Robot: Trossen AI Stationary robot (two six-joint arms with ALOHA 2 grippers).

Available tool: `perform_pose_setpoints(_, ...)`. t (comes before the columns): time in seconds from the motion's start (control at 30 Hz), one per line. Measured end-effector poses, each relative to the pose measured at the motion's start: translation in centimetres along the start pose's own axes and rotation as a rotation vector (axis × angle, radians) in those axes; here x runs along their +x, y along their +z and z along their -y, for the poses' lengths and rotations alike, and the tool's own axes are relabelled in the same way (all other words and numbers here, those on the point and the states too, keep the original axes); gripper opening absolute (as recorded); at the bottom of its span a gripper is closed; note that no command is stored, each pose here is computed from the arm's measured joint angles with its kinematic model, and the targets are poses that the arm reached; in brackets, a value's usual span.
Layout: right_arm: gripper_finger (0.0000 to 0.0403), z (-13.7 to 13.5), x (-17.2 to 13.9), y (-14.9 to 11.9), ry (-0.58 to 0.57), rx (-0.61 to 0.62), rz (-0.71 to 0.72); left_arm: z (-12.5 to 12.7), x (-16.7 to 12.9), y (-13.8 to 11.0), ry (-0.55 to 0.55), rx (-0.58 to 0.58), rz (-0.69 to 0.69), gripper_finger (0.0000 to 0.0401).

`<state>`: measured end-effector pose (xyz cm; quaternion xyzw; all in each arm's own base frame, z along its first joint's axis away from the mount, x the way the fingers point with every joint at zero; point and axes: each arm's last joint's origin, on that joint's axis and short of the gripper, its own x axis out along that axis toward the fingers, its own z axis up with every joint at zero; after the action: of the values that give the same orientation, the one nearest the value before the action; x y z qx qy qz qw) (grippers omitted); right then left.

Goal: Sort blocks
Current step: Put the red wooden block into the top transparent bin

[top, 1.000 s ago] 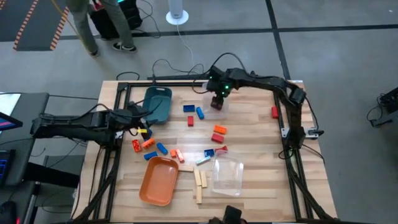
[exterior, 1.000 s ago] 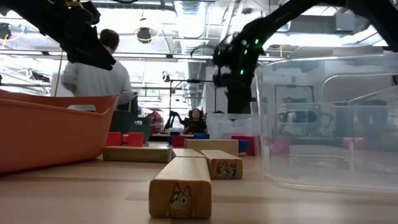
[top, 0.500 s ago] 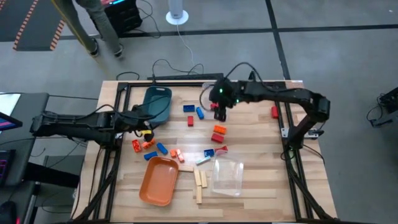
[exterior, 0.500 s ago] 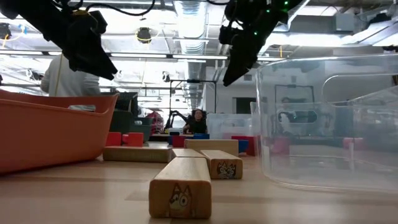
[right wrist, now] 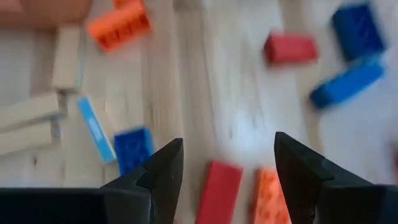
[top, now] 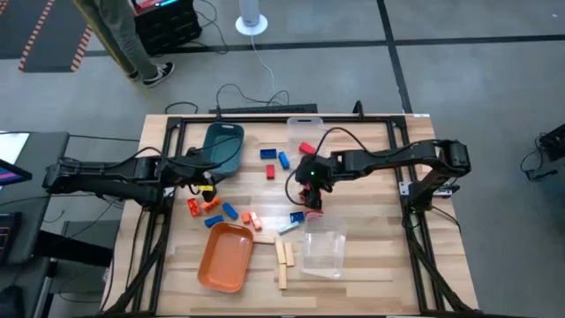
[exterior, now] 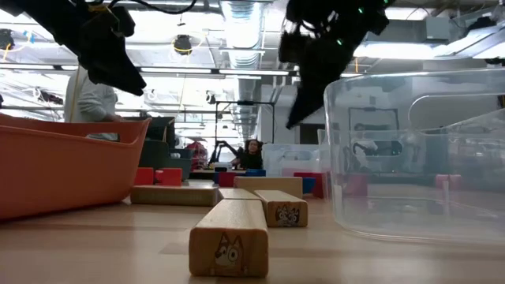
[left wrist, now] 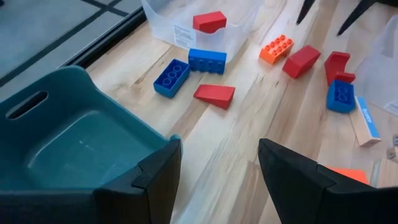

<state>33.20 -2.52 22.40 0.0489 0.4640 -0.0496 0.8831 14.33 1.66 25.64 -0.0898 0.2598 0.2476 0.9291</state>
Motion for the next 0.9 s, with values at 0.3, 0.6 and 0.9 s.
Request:
perform_pose_setpoints(0.3,0.0226,-0.2,1.5,-2.4,-0.001,0.102,-0.050,0.1,0.0,0.2,-0.006,0.027,0.023,0.0210)
perform_pose_setpoints(0.6,0.0226,-0.7,0.4,-1.8,-0.017,0.237,-0.124,0.1,0.0,0.2,-0.006,0.083,0.024,0.0210)
perform_pose_setpoints(0.9,0.0226,-1.1,2.7,0.9,-0.071,0.187,-0.329,0.3,0.0,0.4,-0.060,0.129,0.030,0.0210)
